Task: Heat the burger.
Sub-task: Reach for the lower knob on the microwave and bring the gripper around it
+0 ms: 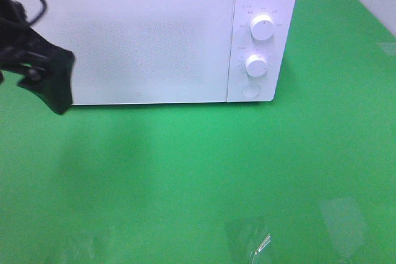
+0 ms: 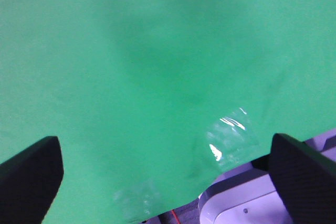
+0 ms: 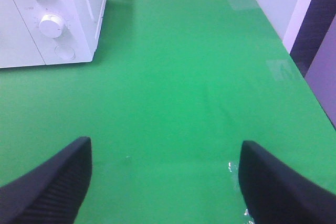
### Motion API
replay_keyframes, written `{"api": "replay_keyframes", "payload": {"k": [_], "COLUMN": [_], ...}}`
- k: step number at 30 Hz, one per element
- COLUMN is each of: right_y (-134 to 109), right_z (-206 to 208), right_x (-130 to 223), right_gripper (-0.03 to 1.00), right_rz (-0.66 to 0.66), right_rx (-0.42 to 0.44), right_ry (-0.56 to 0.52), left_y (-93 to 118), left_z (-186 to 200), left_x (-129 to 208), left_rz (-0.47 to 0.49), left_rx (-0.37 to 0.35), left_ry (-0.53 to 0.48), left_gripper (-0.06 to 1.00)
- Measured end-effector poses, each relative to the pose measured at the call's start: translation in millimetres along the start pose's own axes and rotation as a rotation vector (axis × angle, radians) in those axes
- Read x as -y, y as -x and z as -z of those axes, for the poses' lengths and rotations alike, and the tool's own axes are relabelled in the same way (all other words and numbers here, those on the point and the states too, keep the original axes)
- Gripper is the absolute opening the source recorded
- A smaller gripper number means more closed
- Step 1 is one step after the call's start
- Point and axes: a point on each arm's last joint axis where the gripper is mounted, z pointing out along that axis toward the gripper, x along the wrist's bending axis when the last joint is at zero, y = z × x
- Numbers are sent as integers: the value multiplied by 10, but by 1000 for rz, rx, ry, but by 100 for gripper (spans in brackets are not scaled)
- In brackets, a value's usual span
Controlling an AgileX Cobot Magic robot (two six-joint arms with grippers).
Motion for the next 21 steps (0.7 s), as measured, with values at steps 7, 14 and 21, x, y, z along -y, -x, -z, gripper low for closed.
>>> {"api": "replay_keyframes", "payload": {"k": [7,14,21], "right_y": [0,0,0], "right_z": [0,0,0], "right_x": [0,0,0], "right_gripper": [76,76,76], "right_rz": [0,0,0], "right_rx": [0,0,0], "right_ry": [0,0,0], "left_y": [-575,-775,-660], "left_z": [484,846,863], "left_x": [267,550,975], "left_rz": [170,241,254], "left_rx": [-40,-74,-74], "left_ry": [150,272,308], "left_gripper": [99,99,99]}}
